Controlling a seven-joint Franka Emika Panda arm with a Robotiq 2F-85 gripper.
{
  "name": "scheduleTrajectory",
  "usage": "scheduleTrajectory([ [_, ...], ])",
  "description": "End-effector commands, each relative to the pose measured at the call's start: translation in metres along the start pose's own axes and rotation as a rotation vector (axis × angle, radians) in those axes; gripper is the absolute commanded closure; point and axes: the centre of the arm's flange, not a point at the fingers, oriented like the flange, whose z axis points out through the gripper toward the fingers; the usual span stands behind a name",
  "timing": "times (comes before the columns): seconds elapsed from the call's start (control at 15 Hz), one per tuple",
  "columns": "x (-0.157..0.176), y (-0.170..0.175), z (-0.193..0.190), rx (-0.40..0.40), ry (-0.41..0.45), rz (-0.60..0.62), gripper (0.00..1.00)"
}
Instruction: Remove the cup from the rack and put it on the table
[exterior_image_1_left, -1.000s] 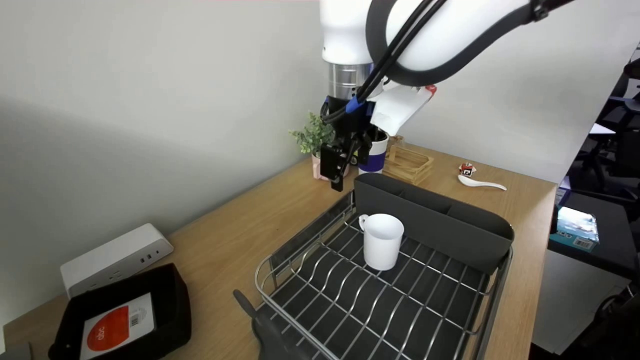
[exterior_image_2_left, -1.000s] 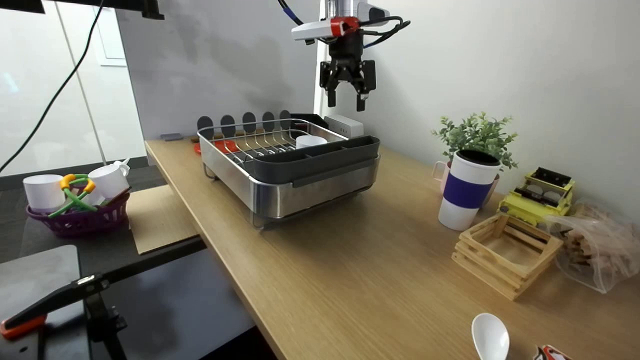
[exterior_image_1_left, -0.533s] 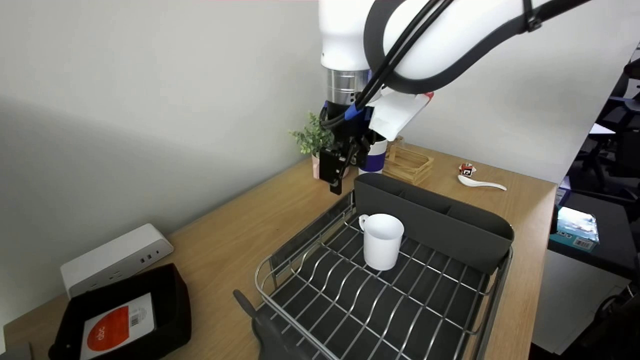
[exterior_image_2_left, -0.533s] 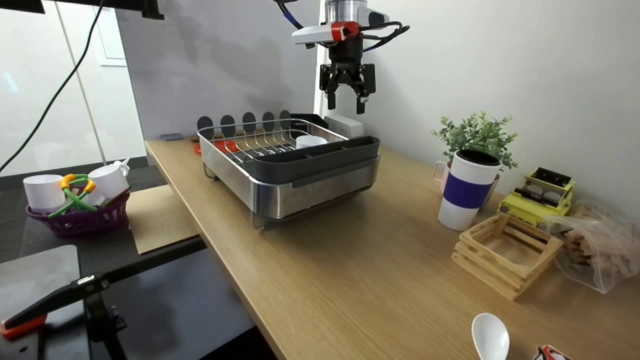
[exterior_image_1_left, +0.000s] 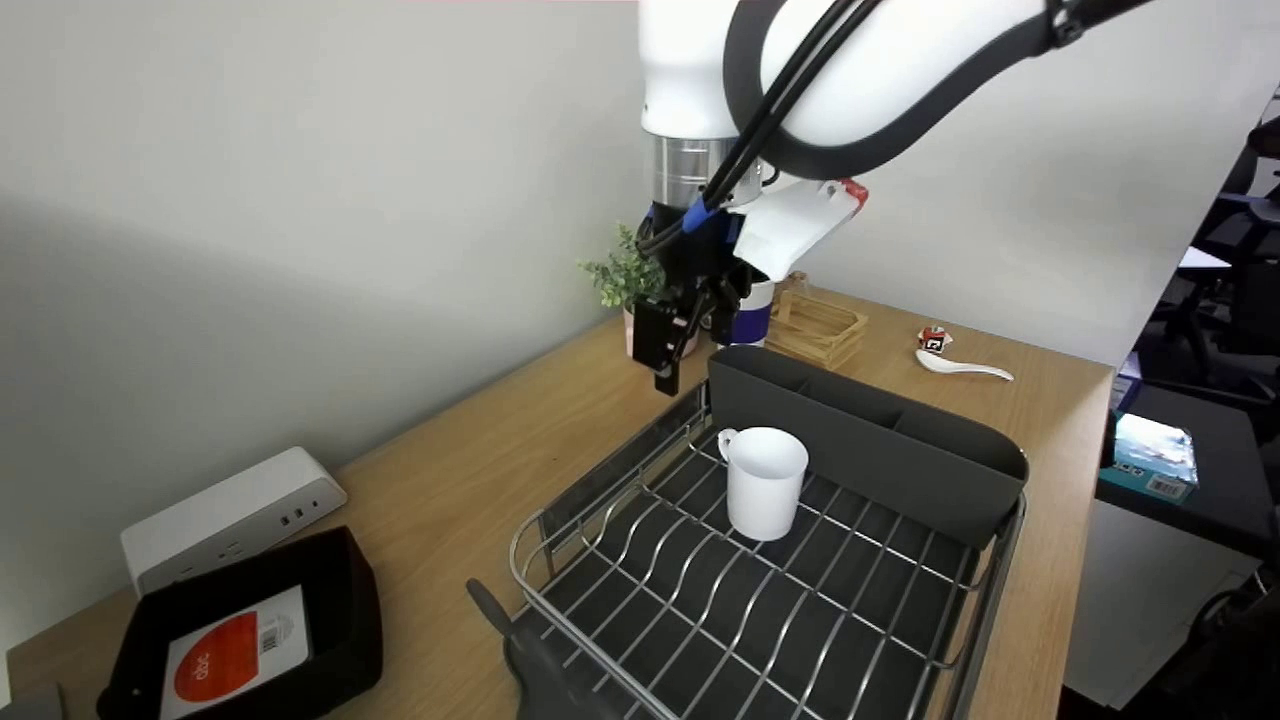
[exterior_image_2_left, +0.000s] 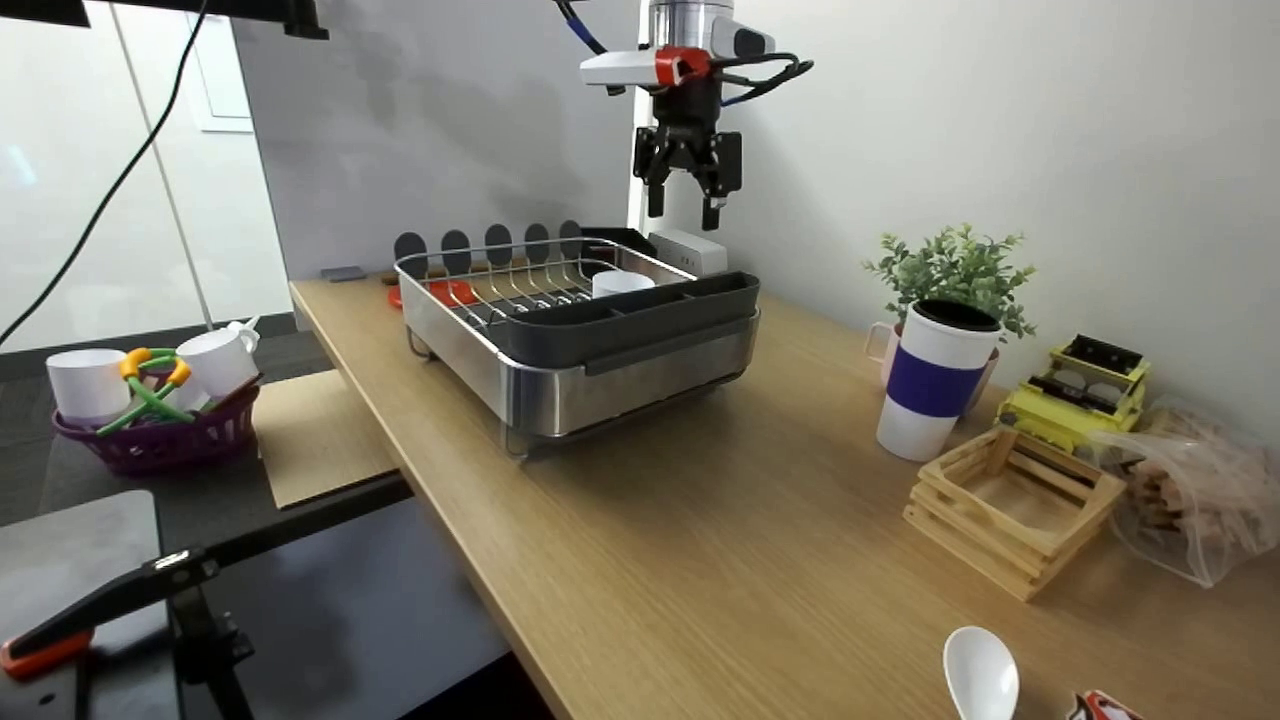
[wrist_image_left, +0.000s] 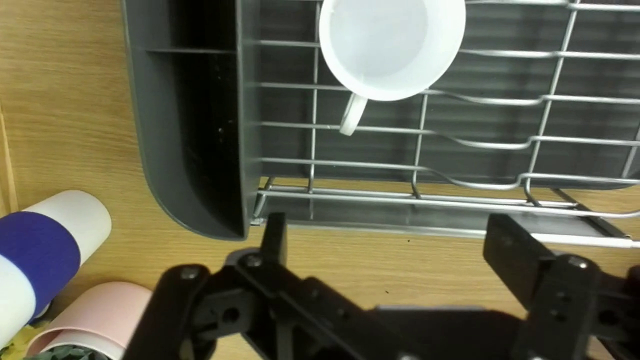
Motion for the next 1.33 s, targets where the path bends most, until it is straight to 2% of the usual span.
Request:
scheduleTrajectory([
  [0.0, -0.005, -0.002, 0.009, 0.032, -0.03, 0.012, 0.0],
  [0.53, -0.015, -0.009, 0.032, 0.039, -0.067, 0.005, 0.0],
  [1.27, -0.017, -0.008, 0.046, 0.038, -0.092, 0.01, 0.0],
])
